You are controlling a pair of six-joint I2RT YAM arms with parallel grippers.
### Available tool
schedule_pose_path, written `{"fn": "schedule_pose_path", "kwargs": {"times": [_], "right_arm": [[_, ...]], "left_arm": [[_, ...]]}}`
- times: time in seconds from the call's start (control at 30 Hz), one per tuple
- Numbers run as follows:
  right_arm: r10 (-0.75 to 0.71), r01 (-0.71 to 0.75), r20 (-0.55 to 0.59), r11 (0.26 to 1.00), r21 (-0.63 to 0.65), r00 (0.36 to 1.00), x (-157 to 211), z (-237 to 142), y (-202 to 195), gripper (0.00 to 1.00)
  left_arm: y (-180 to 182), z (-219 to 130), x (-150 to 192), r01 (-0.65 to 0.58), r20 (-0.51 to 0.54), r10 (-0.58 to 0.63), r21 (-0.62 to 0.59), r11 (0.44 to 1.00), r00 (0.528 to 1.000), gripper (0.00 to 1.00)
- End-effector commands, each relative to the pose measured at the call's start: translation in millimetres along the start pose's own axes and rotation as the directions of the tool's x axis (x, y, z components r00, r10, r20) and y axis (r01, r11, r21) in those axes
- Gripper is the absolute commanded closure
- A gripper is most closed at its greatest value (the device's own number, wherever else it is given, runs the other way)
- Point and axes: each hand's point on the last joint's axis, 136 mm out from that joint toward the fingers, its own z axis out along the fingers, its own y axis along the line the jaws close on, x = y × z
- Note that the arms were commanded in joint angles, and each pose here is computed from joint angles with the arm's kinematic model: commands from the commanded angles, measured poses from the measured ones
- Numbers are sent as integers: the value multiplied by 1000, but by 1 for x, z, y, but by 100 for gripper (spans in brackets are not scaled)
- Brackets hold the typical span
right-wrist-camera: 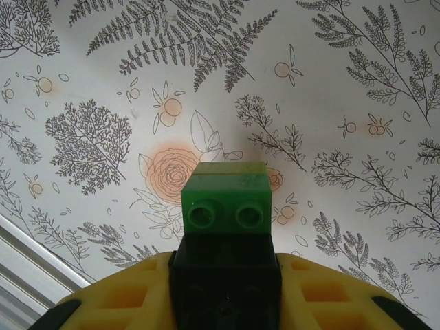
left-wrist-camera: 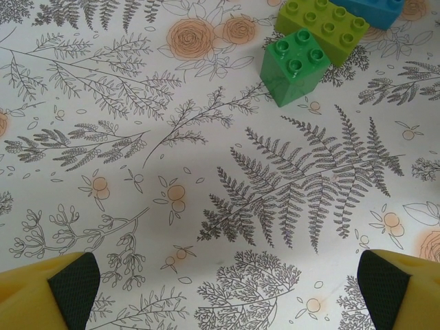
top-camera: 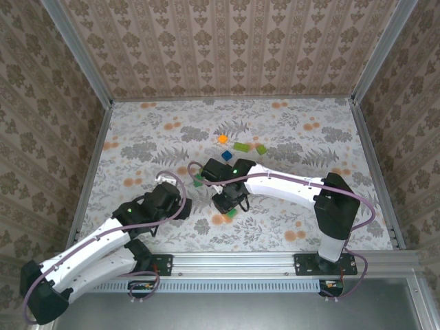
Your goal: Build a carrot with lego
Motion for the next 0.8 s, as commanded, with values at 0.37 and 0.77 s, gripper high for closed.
{"fn": "schedule_pose_path", "kwargs": {"times": [0.37,0.77], "right_arm": [[22,10,-277,994,112,961,68,72,-23,72],[33,-26,-46,990,141,998,6,-1,-42,73]], "left_arm": [[1,0,2,2,2,-2,-6,1000,1000,0],[0,1,3,-7,-2,7,-1,1000,1000,0]]}}
